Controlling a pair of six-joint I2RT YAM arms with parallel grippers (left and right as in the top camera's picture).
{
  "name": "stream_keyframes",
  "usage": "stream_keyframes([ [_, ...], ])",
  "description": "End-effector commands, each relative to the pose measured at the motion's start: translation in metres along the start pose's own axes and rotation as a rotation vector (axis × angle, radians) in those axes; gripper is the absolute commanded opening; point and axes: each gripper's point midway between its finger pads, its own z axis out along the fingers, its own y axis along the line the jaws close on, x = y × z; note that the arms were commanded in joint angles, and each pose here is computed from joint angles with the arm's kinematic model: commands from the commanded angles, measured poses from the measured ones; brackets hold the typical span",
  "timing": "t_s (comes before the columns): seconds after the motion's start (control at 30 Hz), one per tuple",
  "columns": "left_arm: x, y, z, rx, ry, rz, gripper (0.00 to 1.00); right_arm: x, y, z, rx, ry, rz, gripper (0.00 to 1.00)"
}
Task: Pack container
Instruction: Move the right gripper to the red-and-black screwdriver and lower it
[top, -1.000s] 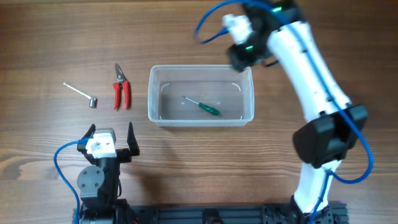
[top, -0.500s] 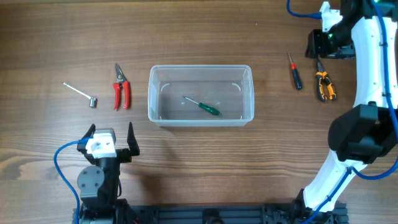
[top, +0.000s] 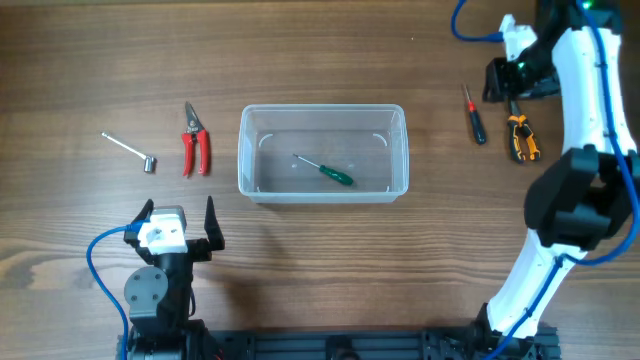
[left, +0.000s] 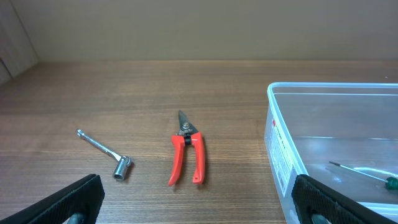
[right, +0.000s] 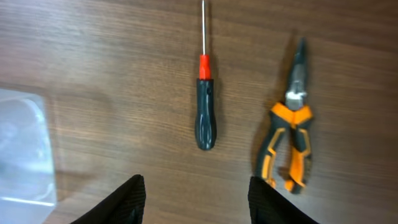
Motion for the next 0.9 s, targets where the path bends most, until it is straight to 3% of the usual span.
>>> stream_keyframes([
  [0.0, -0.001, -0.001, 0.0, 0.006, -0.008, 0.021, 1.0, 0.01, 0.0, 0.035, -0.011, 0.075, -0.019, 0.53],
  [0.87, -0.001, -0.001, 0.0, 0.006, -0.008, 0.021, 1.0, 0.038, 0.001, 0.126, -0.047, 0.175, -0.09, 0.54],
])
